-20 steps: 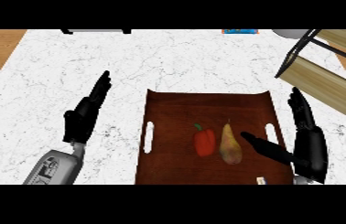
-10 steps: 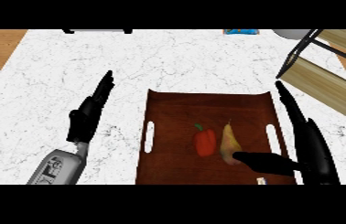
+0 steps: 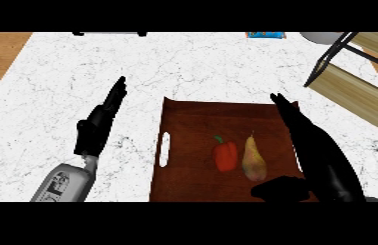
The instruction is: Pick the bell pepper from the tray and place it in the tiered shelf
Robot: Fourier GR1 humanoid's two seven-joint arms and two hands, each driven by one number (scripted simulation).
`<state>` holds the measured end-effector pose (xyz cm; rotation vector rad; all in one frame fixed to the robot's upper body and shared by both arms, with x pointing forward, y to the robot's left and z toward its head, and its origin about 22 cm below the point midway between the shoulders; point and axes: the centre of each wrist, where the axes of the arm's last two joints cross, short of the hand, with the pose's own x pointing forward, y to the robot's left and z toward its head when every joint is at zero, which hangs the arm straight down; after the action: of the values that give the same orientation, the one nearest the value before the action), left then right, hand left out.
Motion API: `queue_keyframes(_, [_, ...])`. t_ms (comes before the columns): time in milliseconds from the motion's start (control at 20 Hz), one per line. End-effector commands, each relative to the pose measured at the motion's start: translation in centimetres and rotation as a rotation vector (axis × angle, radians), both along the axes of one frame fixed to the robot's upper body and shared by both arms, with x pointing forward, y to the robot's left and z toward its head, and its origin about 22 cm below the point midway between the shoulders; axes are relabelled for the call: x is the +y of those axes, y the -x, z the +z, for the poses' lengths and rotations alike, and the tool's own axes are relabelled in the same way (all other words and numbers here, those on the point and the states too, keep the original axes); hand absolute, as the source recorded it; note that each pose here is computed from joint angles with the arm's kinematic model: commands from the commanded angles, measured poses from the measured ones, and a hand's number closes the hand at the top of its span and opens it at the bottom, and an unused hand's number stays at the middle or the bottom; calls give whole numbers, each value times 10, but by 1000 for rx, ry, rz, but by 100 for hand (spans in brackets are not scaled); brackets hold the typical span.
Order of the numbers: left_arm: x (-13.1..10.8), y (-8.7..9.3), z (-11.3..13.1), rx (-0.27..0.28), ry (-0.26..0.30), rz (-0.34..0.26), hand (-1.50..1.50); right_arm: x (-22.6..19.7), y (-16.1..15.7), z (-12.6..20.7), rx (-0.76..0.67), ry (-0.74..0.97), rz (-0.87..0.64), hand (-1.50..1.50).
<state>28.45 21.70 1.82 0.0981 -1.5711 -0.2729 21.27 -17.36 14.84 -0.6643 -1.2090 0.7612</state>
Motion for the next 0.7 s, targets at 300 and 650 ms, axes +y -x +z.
queue_keyframes(300, [-6, 12, -15, 14, -3, 7, 0, 62, 10, 12, 84, 91, -38, -150])
queue_keyframes(650, [-1, 8, 9, 0, 27, 16, 0, 79, 15, 4, 49, 133, -63, -150])
